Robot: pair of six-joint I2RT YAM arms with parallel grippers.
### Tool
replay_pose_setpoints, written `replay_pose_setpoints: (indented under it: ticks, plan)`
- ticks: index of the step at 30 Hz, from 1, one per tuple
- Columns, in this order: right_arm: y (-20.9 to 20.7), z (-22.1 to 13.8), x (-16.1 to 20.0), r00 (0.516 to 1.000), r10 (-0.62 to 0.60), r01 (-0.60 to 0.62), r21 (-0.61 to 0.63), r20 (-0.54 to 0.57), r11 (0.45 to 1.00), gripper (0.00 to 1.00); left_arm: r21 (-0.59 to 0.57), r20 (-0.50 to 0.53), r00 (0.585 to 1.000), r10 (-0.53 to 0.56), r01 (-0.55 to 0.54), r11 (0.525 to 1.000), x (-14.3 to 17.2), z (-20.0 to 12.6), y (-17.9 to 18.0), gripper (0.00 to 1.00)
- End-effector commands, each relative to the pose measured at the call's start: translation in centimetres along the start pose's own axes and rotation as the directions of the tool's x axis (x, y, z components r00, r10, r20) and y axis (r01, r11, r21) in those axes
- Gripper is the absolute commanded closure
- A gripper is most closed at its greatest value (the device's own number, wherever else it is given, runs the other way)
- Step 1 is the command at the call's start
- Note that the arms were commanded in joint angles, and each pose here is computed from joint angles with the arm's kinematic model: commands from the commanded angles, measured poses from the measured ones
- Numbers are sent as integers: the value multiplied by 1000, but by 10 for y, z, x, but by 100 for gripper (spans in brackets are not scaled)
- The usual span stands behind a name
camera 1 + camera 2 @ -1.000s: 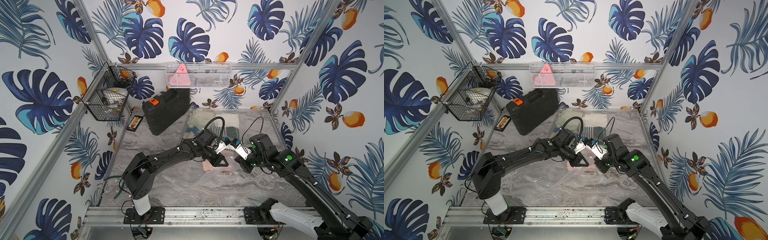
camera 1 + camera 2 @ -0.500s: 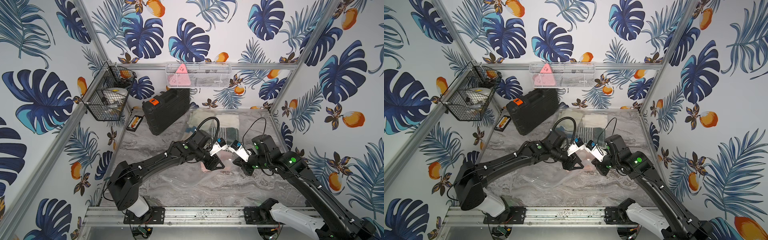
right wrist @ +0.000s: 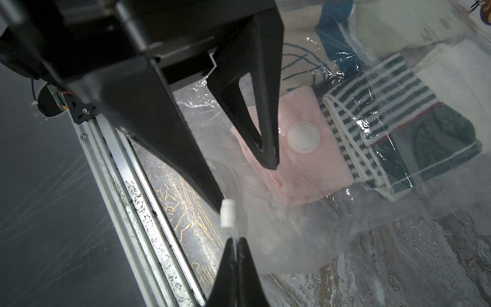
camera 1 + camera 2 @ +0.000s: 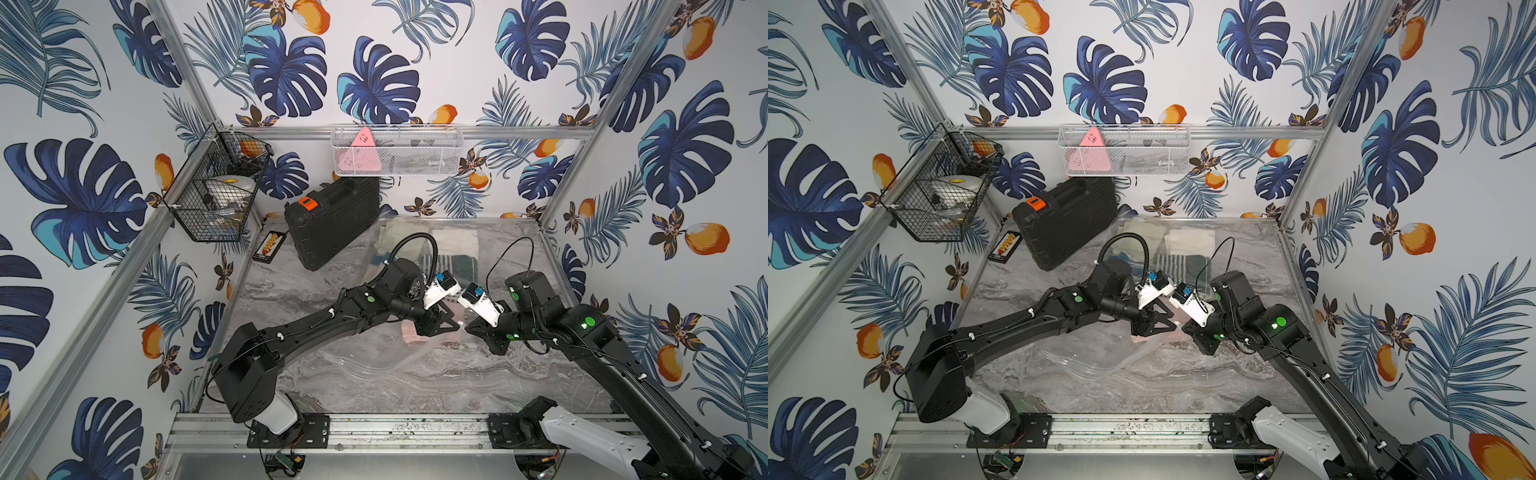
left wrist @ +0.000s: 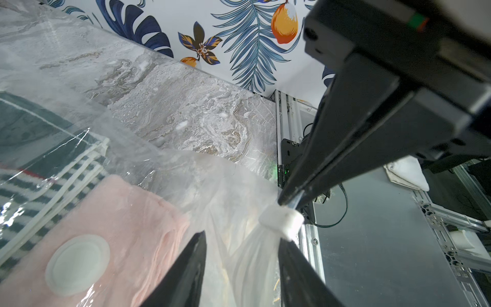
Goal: Place the folded towel into the vacuum bag
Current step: Close the vacuum bag at the center of the board.
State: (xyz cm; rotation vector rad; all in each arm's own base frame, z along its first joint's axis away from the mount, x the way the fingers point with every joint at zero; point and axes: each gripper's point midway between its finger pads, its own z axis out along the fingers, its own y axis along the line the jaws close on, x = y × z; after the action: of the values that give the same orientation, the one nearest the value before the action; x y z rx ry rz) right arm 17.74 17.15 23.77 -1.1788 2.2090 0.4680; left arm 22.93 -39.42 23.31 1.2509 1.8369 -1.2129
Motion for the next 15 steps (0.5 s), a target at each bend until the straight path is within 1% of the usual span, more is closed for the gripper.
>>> replay_pose_setpoints:
  ticks: [1, 4, 6, 10, 15]
  plan:
    - [4, -1, -4, 1000, 0, 1, -21, 23, 1000, 100, 66, 59, 998, 29, -33, 997, -16, 3, -10, 57]
    - [3, -1, -4, 1000, 4, -4, -12, 28, 1000, 100, 102, 50, 999, 7, -12, 995, -12, 6, -14, 60]
    - [1, 0, -2, 1000, 9, -9, -4, 20, 1000, 100, 111, 53, 999, 4, -10, 994, -11, 6, -16, 59]
    - [0, 0, -1, 1000, 13, -13, 3, 16, 1000, 100, 125, 63, 997, 39, -46, 991, -11, 0, -24, 55]
    - [1, -1, -3, 1000, 14, -14, 1, 20, 1000, 100, 156, 55, 997, 58, -66, 986, -13, 2, -28, 56]
